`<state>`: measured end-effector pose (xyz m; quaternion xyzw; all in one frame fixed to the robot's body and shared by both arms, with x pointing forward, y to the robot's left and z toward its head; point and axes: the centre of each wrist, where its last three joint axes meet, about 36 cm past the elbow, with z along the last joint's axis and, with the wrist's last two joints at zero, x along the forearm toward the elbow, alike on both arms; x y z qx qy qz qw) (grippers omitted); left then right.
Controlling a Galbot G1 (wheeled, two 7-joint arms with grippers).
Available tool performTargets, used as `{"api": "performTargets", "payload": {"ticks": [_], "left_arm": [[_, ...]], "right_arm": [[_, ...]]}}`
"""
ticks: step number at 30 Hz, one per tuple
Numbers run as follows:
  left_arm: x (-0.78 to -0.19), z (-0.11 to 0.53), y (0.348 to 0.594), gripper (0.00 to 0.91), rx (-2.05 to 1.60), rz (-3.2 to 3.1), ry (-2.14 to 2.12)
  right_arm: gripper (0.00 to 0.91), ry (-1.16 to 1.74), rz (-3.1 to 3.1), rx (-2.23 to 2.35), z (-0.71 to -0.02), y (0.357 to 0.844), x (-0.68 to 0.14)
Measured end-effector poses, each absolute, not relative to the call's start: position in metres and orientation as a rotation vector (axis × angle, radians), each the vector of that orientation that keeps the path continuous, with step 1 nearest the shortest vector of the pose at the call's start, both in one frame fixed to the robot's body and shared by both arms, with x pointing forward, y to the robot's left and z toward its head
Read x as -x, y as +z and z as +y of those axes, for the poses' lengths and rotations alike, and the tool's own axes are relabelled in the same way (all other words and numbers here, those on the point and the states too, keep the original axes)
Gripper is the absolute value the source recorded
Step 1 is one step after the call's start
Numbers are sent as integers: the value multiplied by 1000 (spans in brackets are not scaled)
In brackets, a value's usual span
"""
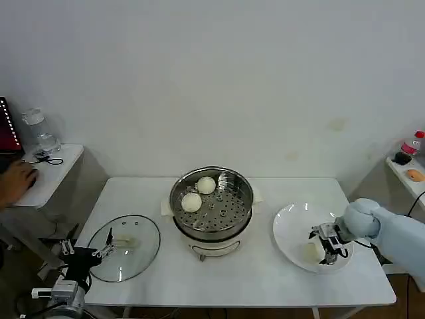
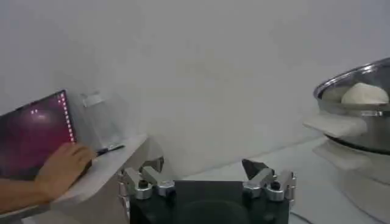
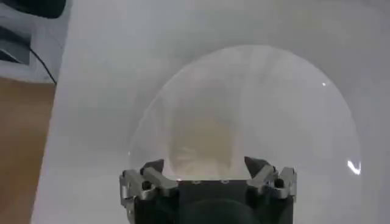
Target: Take steamed baozi put them in steamer then cover it.
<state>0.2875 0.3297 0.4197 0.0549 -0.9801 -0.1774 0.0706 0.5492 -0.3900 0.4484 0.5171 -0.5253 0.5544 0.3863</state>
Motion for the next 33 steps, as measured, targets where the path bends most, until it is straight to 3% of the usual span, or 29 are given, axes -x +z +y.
{"api": "performTargets", "payload": {"ticks": [2,6,9,20,33], "left_arm": [[-287,329,419,907,-165,-2948,-531],[-287,329,419,907,-166,-2949,-528],[-287,329,419,907,-167,-2949,-527],[-288,329,420,907,-163,-2952,-529],[-290,329,422,907,-148,-2958,-529]], "right_arm": [[786,1407,-1340,-1312,-390,446,-551],[725,1398,-1347,-1305,-389,443,-552],[564,1393,-1352,-1301,-389,443,-554],[595,1392,-1361,-1305,-393,467,-561],[665,1520,-1506,-1294,-381,595,-611]]}}
